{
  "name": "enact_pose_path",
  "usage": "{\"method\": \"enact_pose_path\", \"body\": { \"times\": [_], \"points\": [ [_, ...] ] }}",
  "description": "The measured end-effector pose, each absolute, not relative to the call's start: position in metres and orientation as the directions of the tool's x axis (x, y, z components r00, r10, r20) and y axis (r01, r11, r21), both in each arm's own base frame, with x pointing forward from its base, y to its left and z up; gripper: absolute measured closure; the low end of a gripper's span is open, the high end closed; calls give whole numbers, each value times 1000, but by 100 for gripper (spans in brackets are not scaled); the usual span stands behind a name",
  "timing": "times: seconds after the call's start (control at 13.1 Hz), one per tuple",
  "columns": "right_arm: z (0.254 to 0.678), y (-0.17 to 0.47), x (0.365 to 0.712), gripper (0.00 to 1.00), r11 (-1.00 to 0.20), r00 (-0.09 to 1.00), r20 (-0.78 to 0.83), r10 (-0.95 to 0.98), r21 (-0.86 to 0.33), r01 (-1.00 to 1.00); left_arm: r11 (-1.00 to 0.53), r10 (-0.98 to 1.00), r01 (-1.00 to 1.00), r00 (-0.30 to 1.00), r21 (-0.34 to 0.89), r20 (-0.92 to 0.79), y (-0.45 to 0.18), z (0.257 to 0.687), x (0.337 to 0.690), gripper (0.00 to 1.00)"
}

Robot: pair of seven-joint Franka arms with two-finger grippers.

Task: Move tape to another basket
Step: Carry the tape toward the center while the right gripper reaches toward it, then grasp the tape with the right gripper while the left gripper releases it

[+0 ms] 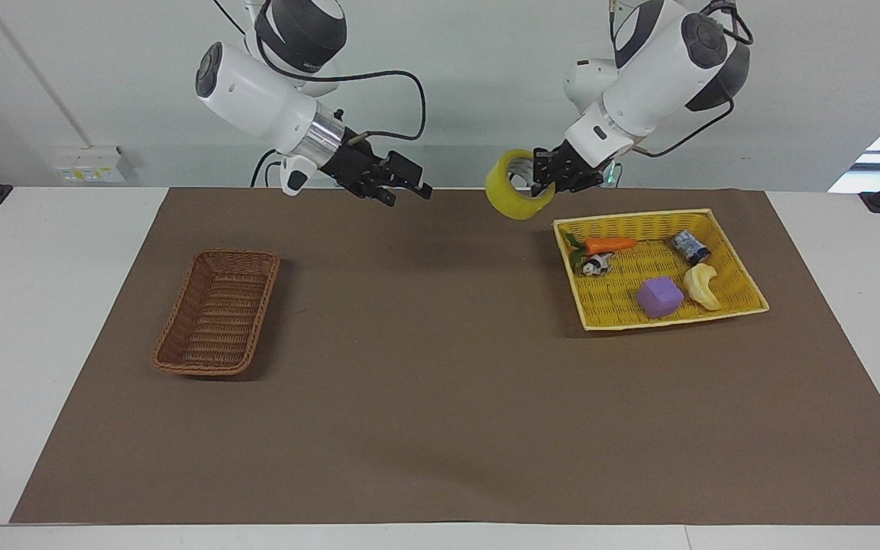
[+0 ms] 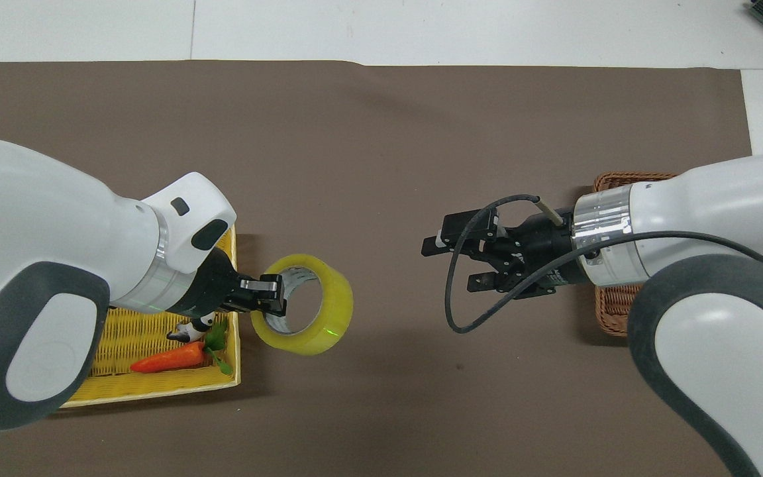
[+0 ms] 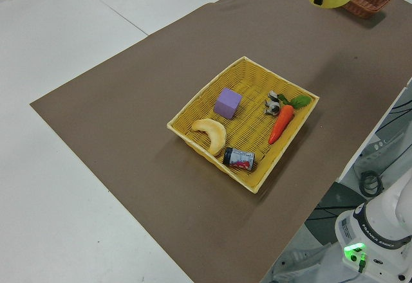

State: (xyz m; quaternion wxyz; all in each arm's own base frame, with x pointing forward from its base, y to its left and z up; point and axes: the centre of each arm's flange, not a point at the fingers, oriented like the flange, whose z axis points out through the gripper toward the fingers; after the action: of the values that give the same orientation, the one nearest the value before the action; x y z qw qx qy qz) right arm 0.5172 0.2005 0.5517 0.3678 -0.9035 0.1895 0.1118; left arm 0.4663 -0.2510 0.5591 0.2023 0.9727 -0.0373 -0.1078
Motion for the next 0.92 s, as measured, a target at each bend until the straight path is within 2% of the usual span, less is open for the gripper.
{"method": "enact_pose_path", "body": {
  "times": [0.38, 0.92],
  "points": [
    [544, 214, 509, 0, -668, 903, -358, -237, -615, -419, -897, -41, 46, 982, 439, -186, -300, 560, 449, 78],
    [541, 221, 500, 0, -683, 903, -379, -203, -606, -408, -886, 68, 169, 968, 432, -240, -332, 556, 432, 78]
  ]
}}
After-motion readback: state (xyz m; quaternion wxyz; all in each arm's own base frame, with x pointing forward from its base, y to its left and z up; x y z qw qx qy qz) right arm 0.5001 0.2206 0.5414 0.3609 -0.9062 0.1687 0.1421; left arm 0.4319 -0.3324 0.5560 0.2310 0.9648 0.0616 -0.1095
